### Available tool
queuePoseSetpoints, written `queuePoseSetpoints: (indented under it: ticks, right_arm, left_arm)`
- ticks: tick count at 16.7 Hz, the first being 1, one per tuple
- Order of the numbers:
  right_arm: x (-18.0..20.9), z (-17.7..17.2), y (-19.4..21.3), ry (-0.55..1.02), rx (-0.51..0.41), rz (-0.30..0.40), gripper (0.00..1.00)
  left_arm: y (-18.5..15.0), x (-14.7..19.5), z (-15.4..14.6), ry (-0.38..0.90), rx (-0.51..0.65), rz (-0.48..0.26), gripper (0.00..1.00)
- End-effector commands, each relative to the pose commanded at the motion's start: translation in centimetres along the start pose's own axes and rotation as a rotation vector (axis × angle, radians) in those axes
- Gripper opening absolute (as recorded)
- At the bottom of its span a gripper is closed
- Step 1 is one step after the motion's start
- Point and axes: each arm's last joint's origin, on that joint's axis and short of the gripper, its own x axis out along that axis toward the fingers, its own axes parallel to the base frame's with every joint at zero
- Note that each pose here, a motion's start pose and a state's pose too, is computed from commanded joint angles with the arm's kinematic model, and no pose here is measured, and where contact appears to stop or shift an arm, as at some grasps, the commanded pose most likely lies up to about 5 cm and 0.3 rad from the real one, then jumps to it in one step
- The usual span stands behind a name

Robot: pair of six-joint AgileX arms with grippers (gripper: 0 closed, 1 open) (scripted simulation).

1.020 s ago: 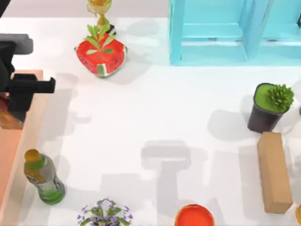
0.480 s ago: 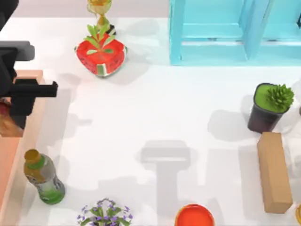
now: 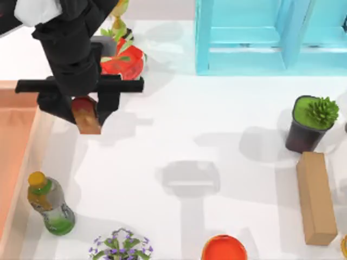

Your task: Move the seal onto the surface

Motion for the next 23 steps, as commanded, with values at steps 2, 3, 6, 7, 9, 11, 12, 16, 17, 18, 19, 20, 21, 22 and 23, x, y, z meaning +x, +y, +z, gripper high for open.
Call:
queuePoseSetpoints:
  ticks: [2,3,6,7,9,11,12,16,17,18,19,20,21,22,23]
  right_arm:
    - [0.0,0.0,0.0,0.0,0.0,0.0,1.0]
    - [0.0,0.0,0.0,0.0,0.0,0.0,1.0]
    - [0.0,0.0,0.0,0.0,0.0,0.0,1.0]
    - [0.0,0.0,0.0,0.0,0.0,0.0,1.0]
    - [0.0,0.0,0.0,0.0,0.0,0.0,1.0]
    - [0.0,0.0,0.0,0.0,0.0,0.0,1.0]
    - [0.0,0.0,0.0,0.0,0.0,0.0,1.0]
    - [0.0,0.0,0.0,0.0,0.0,0.0,1.0]
    - [0.0,0.0,0.0,0.0,0.0,0.0,1.0]
    - [0.0,0.0,0.0,0.0,0.0,0.0,1.0]
    - [0.0,0.0,0.0,0.0,0.0,0.0,1.0]
    - [0.0,0.0,0.0,0.0,0.0,0.0,1.0]
    - [0.0,0.0,0.0,0.0,0.0,0.0,1.0]
    - [0.0,0.0,0.0,0.0,0.0,0.0,1.0]
    - [0.0,0.0,0.0,0.0,0.0,0.0,1.0]
  left_arm:
    - [-3.3,2.1,1.2,0.006,0.001,-0.002,0.0]
    - [-4.8,3.2,1.6,0.01,0.0,-0.001,0.0]
    - [-8.5,6.2,2.1,0.024,-0.007,0.006,0.0]
    - [-9.3,6.9,2.2,0.028,-0.01,0.008,0.0]
    - [-9.9,7.6,2.2,0.032,-0.012,0.01,0.0]
    - [-9.9,7.6,2.2,0.032,-0.012,0.01,0.0]
    - [-9.9,7.6,2.2,0.032,-0.012,0.01,0.0]
    - [-9.8,8.4,2.2,0.033,-0.015,0.013,0.0]
    - [-9.8,8.8,2.2,0.032,-0.014,0.012,0.0]
    - [-9.8,9.2,2.2,0.034,-0.014,0.013,0.0]
    - [-9.8,9.7,2.2,0.037,-0.014,0.013,0.0]
    - [-9.8,10.1,2.1,0.04,-0.013,0.014,0.0]
    - [-9.8,10.5,2.1,0.041,-0.013,0.014,0.0]
    - [-9.8,10.9,2.1,0.038,-0.013,0.012,0.0]
    - [-9.9,11.4,2.1,0.034,-0.013,0.011,0.0]
